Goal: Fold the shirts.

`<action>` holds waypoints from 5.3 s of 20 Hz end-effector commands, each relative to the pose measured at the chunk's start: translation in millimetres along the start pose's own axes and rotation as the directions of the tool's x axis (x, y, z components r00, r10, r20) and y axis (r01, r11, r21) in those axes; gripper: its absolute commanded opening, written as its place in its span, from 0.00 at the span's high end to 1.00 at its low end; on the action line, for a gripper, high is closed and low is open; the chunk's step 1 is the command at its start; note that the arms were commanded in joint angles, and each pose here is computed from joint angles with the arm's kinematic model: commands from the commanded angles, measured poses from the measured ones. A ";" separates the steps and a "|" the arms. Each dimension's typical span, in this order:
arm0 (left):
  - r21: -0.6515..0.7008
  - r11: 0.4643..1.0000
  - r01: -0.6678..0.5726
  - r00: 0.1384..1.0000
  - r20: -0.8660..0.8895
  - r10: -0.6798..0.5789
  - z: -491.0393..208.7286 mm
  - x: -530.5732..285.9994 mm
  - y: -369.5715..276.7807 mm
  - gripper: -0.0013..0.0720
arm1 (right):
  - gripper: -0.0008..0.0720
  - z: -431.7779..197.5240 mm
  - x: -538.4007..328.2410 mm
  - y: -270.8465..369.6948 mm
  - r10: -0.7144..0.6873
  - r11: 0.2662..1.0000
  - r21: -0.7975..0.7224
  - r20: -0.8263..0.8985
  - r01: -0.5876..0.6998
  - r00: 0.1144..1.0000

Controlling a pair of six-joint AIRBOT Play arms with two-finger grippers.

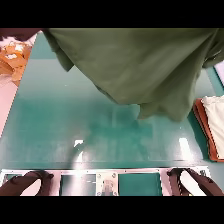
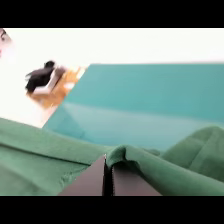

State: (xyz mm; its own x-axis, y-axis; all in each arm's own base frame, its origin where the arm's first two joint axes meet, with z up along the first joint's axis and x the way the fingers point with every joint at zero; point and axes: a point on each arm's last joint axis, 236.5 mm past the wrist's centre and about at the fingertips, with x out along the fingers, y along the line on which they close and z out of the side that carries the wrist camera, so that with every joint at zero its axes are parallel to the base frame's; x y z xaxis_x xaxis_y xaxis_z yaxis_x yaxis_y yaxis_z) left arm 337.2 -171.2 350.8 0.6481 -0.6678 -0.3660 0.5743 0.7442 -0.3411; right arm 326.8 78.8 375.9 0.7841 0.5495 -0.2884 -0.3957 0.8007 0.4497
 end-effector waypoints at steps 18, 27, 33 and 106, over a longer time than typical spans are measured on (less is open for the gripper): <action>-0.521 0.834 -0.181 0.866 -0.486 -0.115 -213.1 194.7 206.4 0.06 | 0.56 -245.6 174.6 -251.0 0.032 0.844 0.464 -0.545 0.269 0.838; -0.574 0.750 -0.328 0.594 -0.743 -0.309 -321.7 126.7 182.9 0.06 | 0.41 -374.5 123.5 -233.8 0.039 0.769 0.454 -0.737 0.451 0.675; -0.536 0.759 -0.368 0.632 -0.743 -0.218 -383.4 173.7 169.9 0.06 | 0.41 -403.7 155.4 -206.4 0.024 0.818 0.393 -0.753 0.421 0.657; -0.246 0.833 -0.496 0.598 -0.792 0.122 -276.0 10.0 191.8 0.95 | 0.93 -297.9 106.6 -279.0 -0.066 0.770 0.511 -0.532 0.382 0.844</action>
State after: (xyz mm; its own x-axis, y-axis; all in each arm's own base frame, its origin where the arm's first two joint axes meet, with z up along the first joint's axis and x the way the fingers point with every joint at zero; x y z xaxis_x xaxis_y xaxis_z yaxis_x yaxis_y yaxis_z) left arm 368.5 -65.6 68.1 0.0813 -0.4071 -0.9098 0.1129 0.9107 -0.3974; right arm 393.0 -20.5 -14.7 0.4595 0.5279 -0.7142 0.2099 0.7168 0.6649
